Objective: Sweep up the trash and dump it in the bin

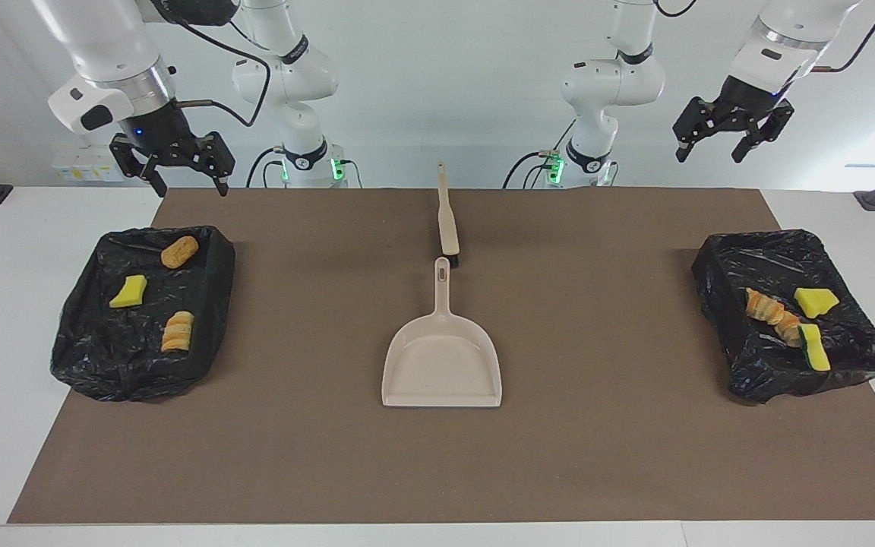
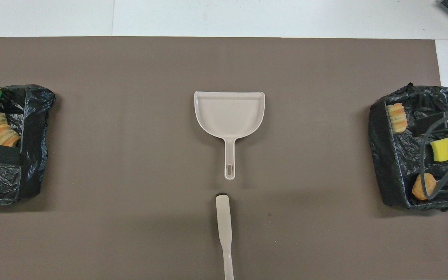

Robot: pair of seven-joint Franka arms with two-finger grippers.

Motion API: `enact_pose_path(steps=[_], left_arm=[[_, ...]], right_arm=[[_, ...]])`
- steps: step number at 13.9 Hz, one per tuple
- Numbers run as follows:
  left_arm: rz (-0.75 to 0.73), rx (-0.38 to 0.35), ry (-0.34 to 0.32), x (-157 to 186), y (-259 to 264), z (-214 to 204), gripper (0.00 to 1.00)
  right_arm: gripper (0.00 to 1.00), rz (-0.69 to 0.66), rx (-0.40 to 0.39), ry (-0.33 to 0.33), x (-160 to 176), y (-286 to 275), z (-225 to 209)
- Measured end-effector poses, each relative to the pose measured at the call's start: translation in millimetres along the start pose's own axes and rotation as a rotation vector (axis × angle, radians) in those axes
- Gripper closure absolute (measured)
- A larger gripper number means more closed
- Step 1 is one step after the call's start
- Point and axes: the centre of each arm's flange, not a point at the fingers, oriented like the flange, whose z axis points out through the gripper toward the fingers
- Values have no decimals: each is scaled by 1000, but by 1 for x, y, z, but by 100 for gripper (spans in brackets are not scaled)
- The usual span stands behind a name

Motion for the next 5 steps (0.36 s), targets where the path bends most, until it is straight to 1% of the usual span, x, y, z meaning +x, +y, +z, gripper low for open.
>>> enact_pose_path(steps=[5], left_arm=[[0,0,4,1,0,0,0]], right_arm=[[0,0,0,0,0,0,0]])
